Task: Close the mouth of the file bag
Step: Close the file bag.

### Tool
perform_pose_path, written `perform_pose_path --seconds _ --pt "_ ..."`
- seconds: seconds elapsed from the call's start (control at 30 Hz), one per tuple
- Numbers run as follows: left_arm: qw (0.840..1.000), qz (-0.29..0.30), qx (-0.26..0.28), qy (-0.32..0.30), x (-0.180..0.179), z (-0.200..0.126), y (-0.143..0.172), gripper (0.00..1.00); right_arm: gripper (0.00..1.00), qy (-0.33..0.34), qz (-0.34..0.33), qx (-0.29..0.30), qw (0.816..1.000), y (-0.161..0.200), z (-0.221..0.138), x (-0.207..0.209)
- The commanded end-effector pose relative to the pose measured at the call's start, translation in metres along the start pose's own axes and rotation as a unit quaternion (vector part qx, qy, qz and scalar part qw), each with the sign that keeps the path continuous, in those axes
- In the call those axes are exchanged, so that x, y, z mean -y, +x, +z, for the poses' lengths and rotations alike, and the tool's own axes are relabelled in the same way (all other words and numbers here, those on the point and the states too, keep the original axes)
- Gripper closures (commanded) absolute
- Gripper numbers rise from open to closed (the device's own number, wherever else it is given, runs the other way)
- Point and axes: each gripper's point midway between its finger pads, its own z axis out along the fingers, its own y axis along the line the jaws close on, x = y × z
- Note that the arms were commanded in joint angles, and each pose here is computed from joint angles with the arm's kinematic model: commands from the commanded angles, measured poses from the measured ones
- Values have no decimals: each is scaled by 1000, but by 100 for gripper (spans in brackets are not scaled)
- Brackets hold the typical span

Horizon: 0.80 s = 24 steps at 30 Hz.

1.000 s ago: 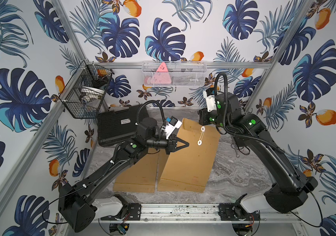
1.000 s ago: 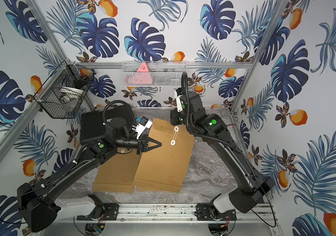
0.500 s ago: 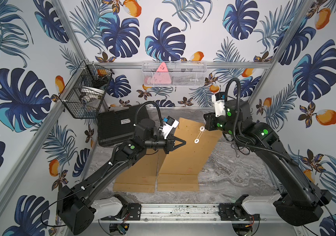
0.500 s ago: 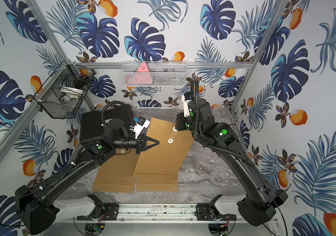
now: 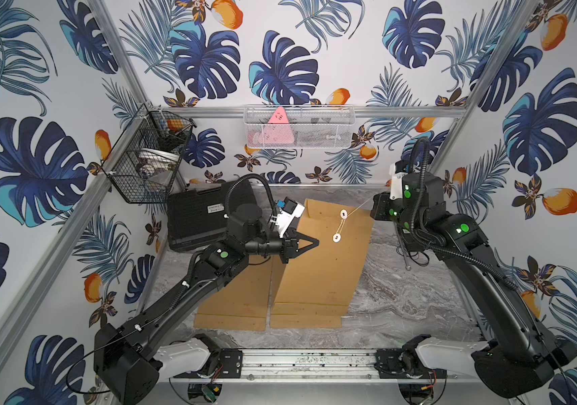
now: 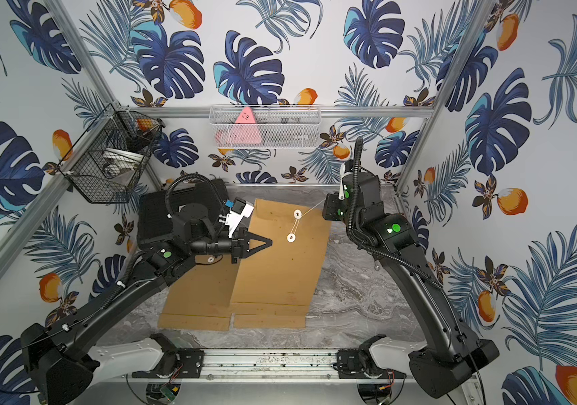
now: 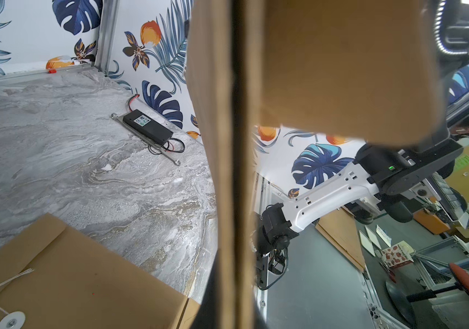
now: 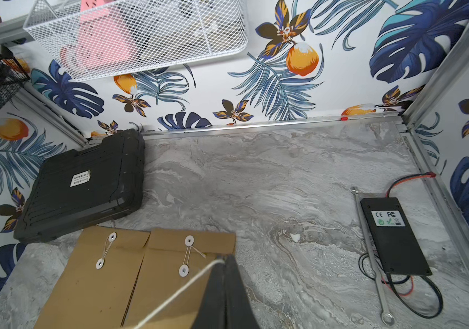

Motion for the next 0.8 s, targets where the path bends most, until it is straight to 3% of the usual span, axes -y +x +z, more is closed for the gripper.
perform_pose_path --seconds 0.0,0.4,0.77 --pt "999 18 4 34 15 -3 -5 100 100 1 -6 5 1000 -4 4 0" --pt "999 24 6 35 14 0 -11 100 100 -26 -27 -27 999 17 16 -9" --pt "997 20 -13 72 26 9 -5 100 100 -32 -42 -17 998 3 28 -18"
